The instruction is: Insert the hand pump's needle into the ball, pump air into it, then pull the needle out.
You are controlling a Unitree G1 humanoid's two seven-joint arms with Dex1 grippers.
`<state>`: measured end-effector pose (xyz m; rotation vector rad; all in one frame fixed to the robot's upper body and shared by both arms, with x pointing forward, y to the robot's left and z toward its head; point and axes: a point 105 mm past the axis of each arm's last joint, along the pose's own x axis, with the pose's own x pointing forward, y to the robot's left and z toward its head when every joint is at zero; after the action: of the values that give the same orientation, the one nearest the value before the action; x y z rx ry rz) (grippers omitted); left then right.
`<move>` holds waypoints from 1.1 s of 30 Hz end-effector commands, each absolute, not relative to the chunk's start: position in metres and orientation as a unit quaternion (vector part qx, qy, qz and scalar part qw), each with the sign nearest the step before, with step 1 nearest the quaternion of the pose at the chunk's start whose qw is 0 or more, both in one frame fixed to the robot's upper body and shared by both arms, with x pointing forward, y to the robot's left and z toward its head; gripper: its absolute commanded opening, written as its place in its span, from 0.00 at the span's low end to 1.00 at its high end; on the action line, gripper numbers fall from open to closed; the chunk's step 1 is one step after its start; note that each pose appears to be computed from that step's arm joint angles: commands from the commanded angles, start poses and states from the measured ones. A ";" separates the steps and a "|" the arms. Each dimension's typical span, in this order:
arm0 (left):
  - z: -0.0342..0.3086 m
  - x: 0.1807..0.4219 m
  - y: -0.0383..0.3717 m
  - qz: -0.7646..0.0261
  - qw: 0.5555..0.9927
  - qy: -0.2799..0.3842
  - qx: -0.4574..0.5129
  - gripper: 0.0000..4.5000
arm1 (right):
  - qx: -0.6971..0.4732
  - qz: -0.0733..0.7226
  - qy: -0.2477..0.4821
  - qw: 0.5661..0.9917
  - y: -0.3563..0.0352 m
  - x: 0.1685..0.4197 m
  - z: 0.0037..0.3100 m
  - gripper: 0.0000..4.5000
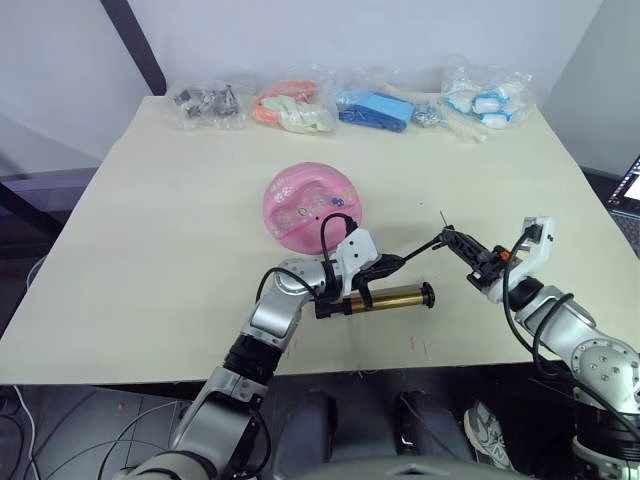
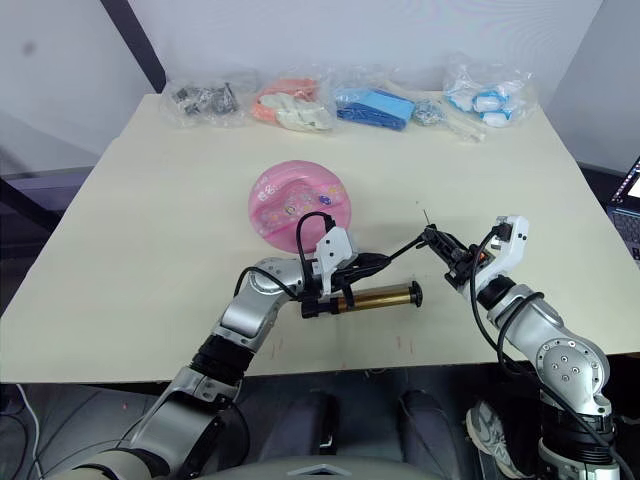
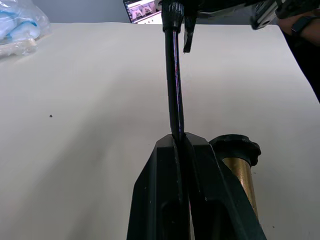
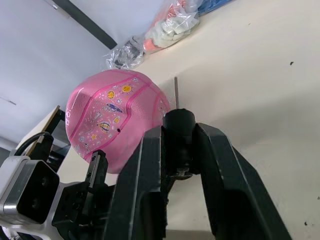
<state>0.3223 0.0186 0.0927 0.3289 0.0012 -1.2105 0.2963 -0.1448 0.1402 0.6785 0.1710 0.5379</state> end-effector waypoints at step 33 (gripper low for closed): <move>0.144 0.305 0.058 -0.575 0.808 -0.063 0.112 0.98 | 0.192 0.367 0.060 0.908 -0.160 0.281 0.151 0.08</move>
<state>0.3086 0.0504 0.1225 0.2393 -0.0562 -1.2389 0.2859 -0.1640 0.1399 0.4562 0.1775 0.6960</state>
